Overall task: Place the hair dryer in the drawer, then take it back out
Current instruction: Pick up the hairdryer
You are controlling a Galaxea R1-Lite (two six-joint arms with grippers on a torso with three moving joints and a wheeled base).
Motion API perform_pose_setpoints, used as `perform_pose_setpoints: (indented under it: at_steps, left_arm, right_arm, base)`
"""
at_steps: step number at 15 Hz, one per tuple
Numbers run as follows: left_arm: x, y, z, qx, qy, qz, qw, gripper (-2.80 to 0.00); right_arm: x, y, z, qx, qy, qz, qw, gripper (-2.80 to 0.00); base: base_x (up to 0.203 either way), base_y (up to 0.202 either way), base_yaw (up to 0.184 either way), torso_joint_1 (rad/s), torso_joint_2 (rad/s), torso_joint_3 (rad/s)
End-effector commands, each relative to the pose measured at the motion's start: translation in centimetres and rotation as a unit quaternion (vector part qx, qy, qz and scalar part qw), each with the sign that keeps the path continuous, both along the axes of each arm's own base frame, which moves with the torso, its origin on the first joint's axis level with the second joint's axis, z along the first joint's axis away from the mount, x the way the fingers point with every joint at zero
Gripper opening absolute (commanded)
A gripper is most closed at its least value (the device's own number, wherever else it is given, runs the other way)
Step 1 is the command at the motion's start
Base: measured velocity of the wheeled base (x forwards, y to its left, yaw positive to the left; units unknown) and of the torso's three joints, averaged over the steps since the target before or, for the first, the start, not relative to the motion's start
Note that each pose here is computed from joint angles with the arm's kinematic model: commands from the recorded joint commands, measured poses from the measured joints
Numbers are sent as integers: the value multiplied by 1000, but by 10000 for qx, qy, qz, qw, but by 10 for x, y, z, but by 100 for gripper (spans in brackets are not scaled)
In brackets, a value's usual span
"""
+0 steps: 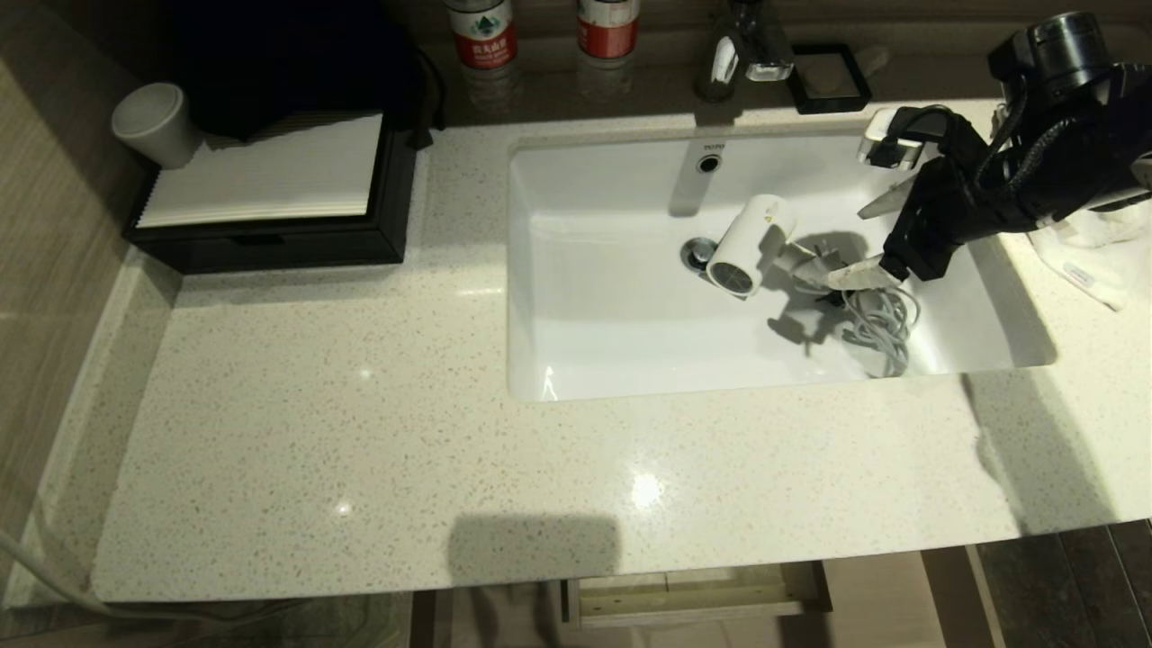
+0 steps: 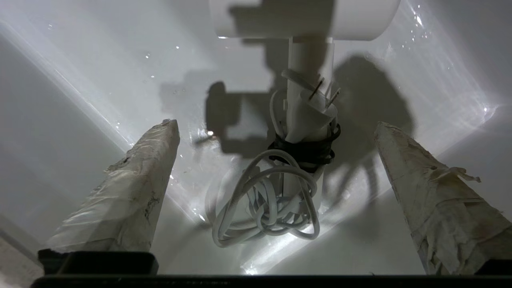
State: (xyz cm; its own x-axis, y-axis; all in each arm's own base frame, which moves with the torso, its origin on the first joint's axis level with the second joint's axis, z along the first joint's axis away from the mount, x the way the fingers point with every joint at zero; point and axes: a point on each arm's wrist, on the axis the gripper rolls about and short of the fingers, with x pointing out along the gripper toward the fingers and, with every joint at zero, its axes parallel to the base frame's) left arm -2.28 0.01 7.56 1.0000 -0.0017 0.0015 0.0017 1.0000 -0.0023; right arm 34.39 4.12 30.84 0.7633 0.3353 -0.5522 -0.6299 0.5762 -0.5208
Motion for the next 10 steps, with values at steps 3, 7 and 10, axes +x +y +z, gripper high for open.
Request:
perform_pose_setpoints:
  at_steps: [3,7,10]
  left_arm:
    - [0,0,0,-4,8,1,10000,-280]
    - [0,0,0,-4,0,1,10000,-280]
    - [0,0,0,4,0,1,10000,-280]
  right_arm:
    - [9,1,-11,-211,141,-222,9994,0]
    - [19,7,-25,-188,374,-329,9986,0]
    - [24,21,-34,223,676,-496,9962,0]
  base:
    - [0,0,0,0,0,0]
    - [0,0,0,0,0,0]
    - [0,0,0,0,0,0]
